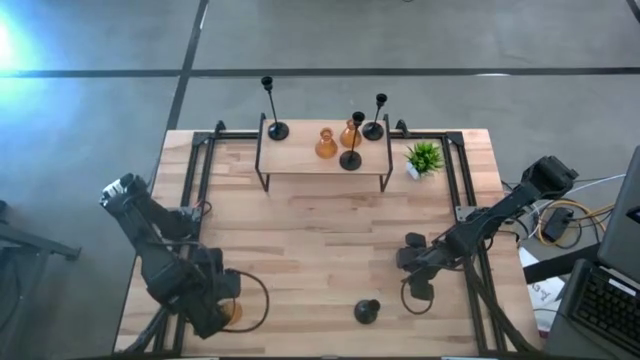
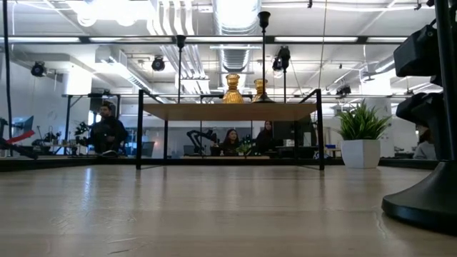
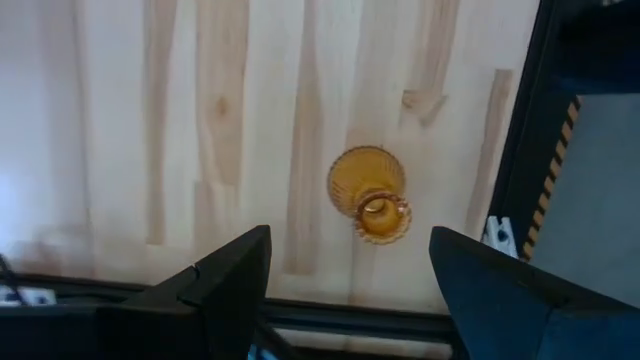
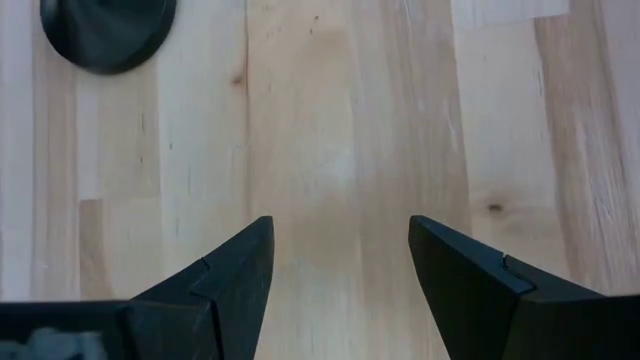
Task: Pick & Place candle stick holders
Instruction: Put the yellow glass candle holder on the shelf
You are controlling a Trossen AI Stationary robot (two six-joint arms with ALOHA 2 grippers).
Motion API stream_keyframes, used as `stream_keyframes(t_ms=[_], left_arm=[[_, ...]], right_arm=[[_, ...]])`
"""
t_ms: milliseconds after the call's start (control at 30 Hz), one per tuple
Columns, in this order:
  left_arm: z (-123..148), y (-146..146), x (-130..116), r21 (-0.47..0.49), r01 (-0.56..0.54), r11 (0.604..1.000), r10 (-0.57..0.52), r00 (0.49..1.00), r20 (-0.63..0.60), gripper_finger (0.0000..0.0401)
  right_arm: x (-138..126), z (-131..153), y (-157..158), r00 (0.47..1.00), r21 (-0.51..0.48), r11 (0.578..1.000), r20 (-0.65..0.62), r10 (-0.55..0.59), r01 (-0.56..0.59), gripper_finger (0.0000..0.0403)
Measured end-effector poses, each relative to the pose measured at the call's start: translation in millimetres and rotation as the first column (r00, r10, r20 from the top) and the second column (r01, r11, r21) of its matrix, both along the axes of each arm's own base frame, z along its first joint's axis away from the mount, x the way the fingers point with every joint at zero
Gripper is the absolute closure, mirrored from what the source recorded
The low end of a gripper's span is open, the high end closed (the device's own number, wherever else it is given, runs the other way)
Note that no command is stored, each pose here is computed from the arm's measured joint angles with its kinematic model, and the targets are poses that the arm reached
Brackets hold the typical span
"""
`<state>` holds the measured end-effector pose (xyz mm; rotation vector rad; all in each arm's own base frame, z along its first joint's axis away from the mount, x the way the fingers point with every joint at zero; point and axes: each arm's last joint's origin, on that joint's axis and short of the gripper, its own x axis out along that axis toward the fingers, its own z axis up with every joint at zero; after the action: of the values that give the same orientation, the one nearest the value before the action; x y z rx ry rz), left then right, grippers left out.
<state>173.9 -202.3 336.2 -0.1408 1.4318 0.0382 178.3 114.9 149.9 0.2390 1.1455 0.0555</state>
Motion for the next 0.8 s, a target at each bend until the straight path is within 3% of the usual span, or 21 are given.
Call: stream_keyframes(t_ms=[233,533,800], left_arm=[[-17,-14,-13,-0.033,-0.038,0.999,0.037,0.999,-0.005,0.0124],[-57,-21,-12,-0.065,-0.032,0.997,0.031,0.999,-0.022,0.0124],[-77,-16,-16,-0.026,-0.045,0.999,0.043,0.996,-0.073,0.0124]], right_arm=[[0,0,0,1.000,-0.018,1.000,0.014,-0.003,0.004,0.0177],[2,1,0,0.999,-0.023,1.000,0.040,-0.018,0.019,0.0177],[2,1,0,0.999,-0.015,0.999,0.040,-0.030,0.030,0.0177]])
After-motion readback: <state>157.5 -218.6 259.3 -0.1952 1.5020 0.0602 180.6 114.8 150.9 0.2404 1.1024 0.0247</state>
